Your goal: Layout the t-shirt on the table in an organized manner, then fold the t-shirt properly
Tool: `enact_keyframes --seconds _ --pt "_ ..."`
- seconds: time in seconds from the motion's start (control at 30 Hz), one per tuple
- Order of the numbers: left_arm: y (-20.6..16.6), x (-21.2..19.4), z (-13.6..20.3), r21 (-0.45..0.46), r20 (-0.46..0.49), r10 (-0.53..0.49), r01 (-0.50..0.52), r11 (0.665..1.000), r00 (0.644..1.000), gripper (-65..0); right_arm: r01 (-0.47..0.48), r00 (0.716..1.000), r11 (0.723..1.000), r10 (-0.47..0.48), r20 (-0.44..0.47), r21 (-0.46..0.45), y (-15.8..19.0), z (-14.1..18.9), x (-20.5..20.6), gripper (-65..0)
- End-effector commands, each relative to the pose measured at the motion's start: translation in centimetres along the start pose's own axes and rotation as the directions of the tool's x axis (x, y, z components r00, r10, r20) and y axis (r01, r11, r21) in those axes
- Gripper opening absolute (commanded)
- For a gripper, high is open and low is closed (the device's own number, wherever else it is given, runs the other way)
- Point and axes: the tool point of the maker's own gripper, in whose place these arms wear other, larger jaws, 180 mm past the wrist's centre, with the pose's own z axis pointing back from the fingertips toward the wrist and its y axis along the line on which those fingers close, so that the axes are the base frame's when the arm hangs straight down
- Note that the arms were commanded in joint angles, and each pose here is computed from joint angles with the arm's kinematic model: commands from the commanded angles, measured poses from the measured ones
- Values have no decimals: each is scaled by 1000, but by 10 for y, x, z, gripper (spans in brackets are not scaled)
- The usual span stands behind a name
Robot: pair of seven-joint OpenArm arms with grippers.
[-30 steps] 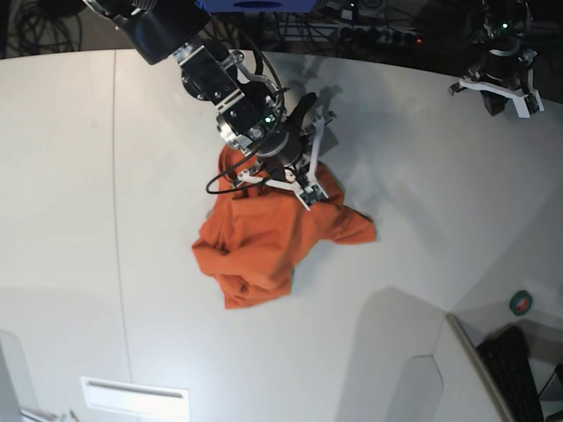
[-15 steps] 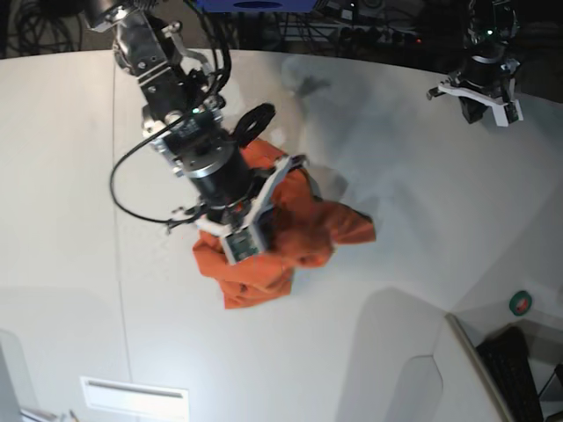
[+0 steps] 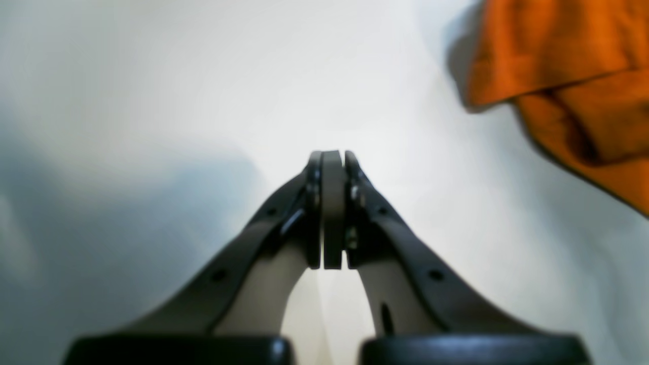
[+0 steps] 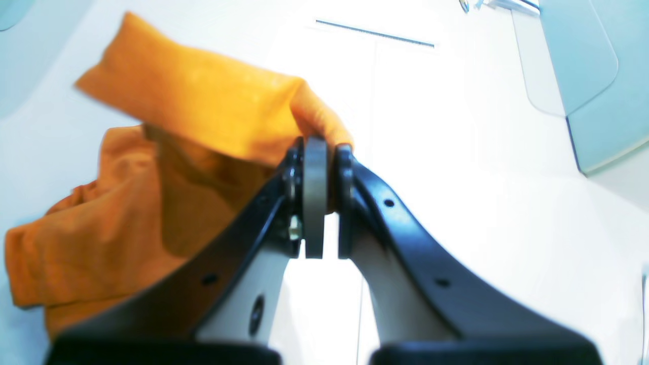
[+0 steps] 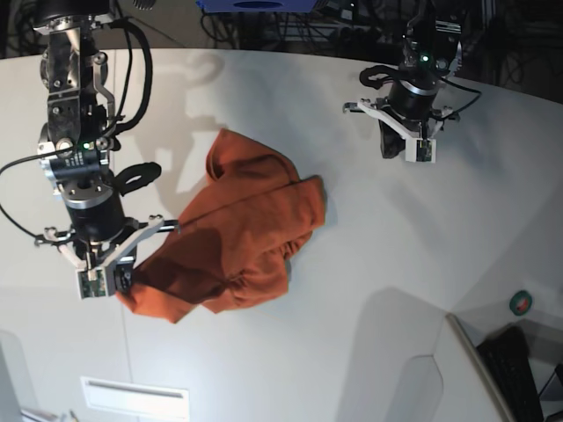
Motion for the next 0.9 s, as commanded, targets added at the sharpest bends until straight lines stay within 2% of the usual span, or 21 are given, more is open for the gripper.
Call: enact_keyframes --seconds 0.0,0.1,0.37,0.57,0.67,0.7,0.8,0.87 --pt "6 13 0 11 43 14 -15 1000 999 -650 -10 999 1000 10 51 -9 -5 2 14 -650" --pt "8 12 -1 5 38 51 -52 999 998 -650 -11 1000 1000 11 21 -5 -3 6 1 -650" --pt "9 9 -2 17 29 -23 23 1000 999 -650 -2 1000 1000 2 -31 4 2 13 -20 -650" --pt "-3 27 -9 -31 66 64 -62 998 996 -650 -1 999 1000 2 -38 5 2 14 -24 -650" --pt "-6 34 -12 -58 77 168 -164 985 983 -650 -1 999 1000 2 -46 6 2 15 -27 -650" --pt "-7 35 -12 -69 77 210 -205 976 975 -637 -1 999 1000 2 -49 7 3 16 -28 -650" --pt "-13 53 -21 -114 94 300 -289 950 949 -448 -1 999 1000 1 -52 7 3 16 -29 -650" --pt "-27 53 -30 -151 51 327 -316 937 944 -390 -1 998 1000 1 -59 8 3 18 -32 -650"
